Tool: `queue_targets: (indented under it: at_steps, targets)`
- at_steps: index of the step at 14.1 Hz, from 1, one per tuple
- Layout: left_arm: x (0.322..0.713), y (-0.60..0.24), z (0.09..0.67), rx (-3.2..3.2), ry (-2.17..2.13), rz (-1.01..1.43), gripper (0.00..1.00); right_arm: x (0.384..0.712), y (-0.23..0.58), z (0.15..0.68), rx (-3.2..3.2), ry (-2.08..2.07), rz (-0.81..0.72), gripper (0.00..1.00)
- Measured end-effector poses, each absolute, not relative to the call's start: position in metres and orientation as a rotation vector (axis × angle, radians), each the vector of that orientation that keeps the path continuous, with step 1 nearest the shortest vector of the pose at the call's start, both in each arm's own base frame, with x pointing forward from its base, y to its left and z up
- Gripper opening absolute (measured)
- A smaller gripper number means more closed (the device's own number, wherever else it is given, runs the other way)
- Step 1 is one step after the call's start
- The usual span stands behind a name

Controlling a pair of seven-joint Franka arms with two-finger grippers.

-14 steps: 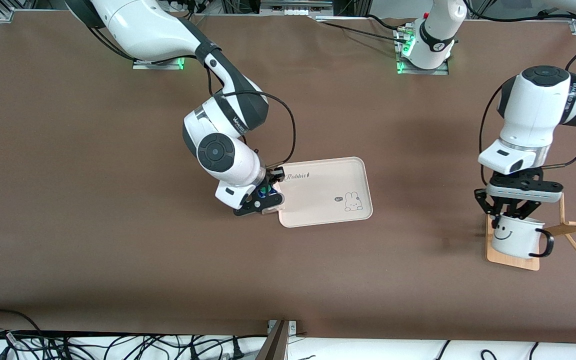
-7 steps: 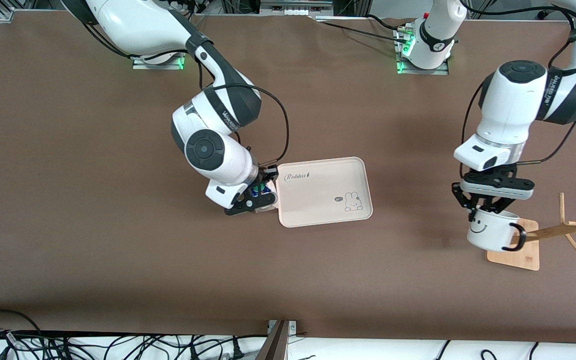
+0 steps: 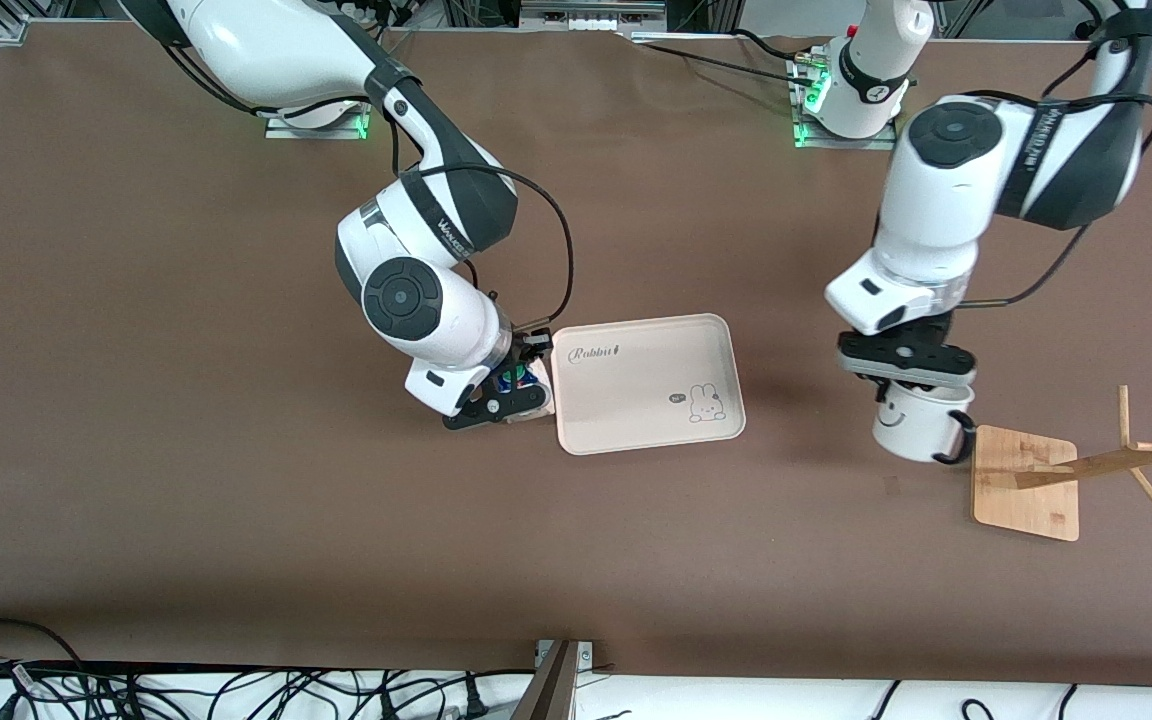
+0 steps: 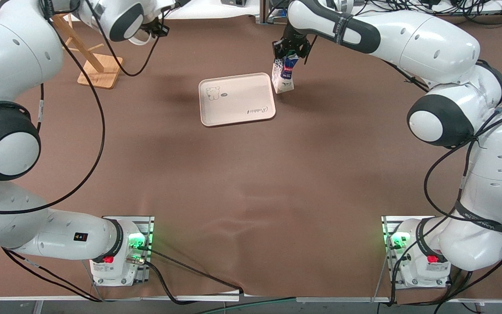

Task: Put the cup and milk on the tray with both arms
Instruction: 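Lift the white mug off the stand with the left gripper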

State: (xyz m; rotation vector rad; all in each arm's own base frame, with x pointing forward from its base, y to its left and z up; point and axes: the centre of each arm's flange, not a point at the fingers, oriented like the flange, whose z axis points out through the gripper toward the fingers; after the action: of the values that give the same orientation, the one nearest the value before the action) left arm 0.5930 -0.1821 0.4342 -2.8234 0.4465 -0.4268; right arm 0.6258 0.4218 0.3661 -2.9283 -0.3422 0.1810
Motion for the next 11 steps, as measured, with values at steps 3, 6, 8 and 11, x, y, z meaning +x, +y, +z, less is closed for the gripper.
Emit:
queue_targets:
  at_steps: [3,6,8,11]
  targets:
    - [0.596,-0.194,0.428,-2.923,0.395,-0.311,0.09,0.625,0.423,0.372,-2.927,-0.322,0.172,0.18]
    - [0.61,-0.194,0.437,-2.961,0.463,-0.249,0.09,0.62,0.431,0.379,-2.927,-0.256,0.167,0.18]
    - [0.618,-0.194,0.44,-2.981,0.47,-0.199,0.09,0.613,0.445,0.387,-2.908,-0.201,0.154,0.18]
    - [0.626,-0.194,0.44,-2.988,0.47,-0.187,0.09,0.596,0.482,0.394,-2.861,-0.074,0.099,0.18]
